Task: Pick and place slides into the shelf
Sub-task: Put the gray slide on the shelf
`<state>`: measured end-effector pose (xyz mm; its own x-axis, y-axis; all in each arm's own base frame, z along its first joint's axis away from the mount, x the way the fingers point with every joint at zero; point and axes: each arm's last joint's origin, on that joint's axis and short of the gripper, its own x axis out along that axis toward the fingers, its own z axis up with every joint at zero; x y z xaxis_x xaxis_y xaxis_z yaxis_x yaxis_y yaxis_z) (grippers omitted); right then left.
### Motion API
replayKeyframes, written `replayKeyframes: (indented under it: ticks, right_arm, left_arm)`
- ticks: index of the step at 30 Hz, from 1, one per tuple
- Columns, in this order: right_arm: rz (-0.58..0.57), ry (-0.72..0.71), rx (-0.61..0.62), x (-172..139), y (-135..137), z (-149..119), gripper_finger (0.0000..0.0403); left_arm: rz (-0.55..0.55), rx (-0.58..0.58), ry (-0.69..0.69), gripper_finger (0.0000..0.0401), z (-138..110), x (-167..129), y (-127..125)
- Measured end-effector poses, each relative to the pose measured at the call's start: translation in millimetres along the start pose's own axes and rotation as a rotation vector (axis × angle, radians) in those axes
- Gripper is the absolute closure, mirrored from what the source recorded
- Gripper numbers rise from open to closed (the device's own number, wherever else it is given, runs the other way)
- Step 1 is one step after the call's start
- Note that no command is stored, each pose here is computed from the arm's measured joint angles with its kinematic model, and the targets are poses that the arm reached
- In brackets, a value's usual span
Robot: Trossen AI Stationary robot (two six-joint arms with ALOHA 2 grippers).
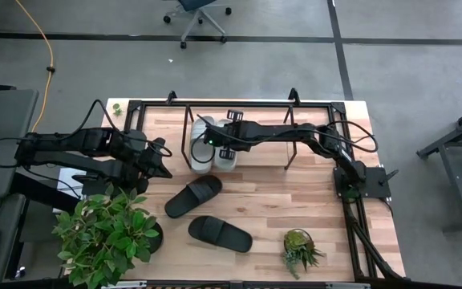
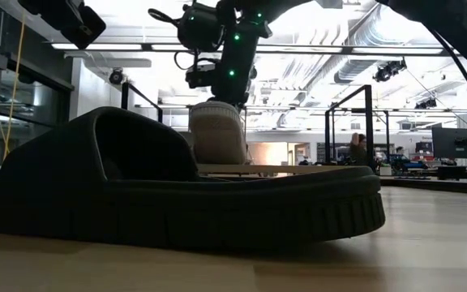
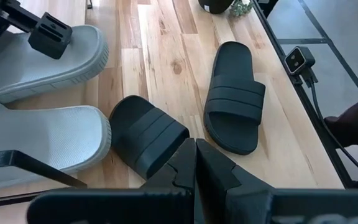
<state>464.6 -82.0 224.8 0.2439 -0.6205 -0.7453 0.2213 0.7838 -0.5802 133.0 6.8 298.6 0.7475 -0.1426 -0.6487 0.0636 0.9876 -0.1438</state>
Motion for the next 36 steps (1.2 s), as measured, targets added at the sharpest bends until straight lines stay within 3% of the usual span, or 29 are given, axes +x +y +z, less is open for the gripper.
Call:
replayKeyframes:
  ticks: [18, 29, 36]
  right_arm:
    - [0.117, -0.011, 0.054, 6.6, -6.3, -0.3, 0.0399]
    - [0.150, -0.016, 0.073, 6.4, -5.3, 0.1, 0.0298]
    - [0.161, -0.025, 0.081, 6.4, -4.8, 1.0, 0.0281]
  left_arm:
    - [0.001, 0.000, -0.001, 0.0400, 0.1, 0.0, 0.0]
    - [0.001, 0.000, -0.001, 0.0400, 0.1, 0.0, 0.0]
    - [0.001, 0.000, -0.001, 0.0400, 0.1, 0.0, 0.0]
